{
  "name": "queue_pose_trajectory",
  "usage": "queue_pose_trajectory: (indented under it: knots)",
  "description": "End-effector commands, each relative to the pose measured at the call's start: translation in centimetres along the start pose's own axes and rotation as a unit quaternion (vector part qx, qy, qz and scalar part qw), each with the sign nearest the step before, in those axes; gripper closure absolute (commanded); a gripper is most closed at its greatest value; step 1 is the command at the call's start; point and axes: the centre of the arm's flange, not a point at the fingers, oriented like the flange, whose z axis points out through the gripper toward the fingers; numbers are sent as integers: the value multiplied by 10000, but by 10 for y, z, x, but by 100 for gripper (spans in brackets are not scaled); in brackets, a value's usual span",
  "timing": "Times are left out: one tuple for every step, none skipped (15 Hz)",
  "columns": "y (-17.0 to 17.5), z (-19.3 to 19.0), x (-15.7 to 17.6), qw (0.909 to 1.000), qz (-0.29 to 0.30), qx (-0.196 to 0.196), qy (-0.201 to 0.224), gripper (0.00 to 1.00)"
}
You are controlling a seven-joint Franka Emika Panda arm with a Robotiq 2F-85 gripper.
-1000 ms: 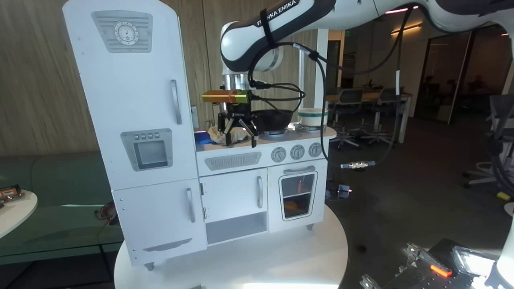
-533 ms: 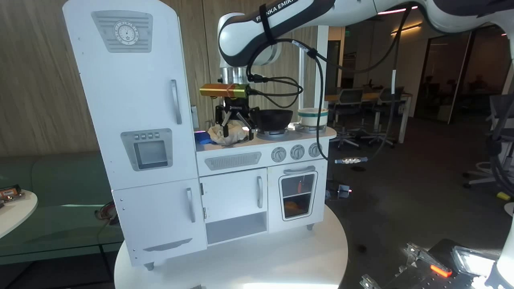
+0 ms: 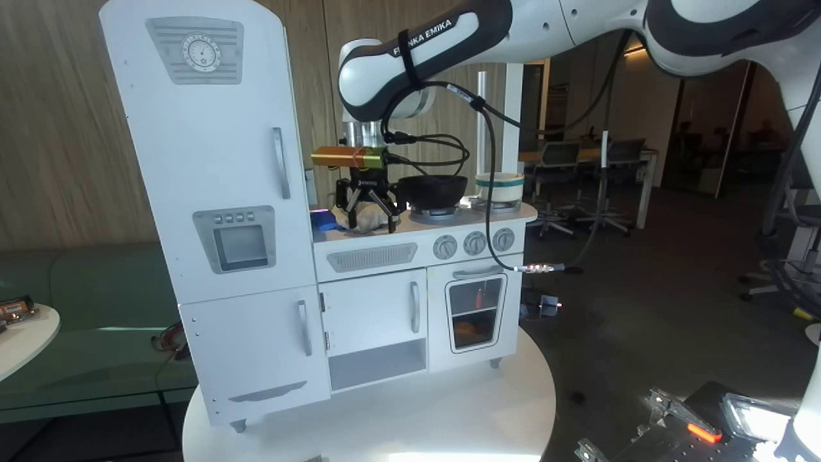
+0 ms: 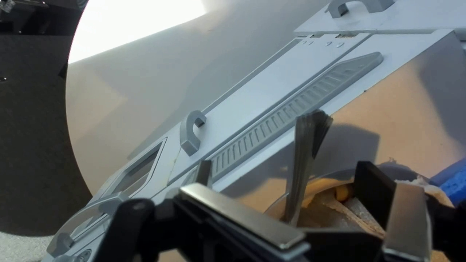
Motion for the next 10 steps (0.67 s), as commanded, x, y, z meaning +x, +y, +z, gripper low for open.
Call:
queue_pose_trajectory:
  knots:
    - [-24, 14, -11, 9998, -178, -52, -46, 21]
    - [-26, 17, -16, 9997, -236, -52, -68, 27]
    - [-27, 17, -22, 9996, -280, -37, -67, 27]
    - [-25, 12, -25, 9994, -334, -32, -63, 35]
    - [-25, 8, -29, 9993, -364, -4, -31, 43]
    - [-23, 2, -35, 9992, -396, 9, 16, 53]
    - [-22, -1, -39, 9992, -397, 44, 52, 58]
    - [-21, -5, -42, 9992, -389, 58, 101, 65]
    - [-21, -7, -42, 9992, -387, 69, 97, 74]
    - [-19, -8, -39, 9993, -366, 76, 73, 81]
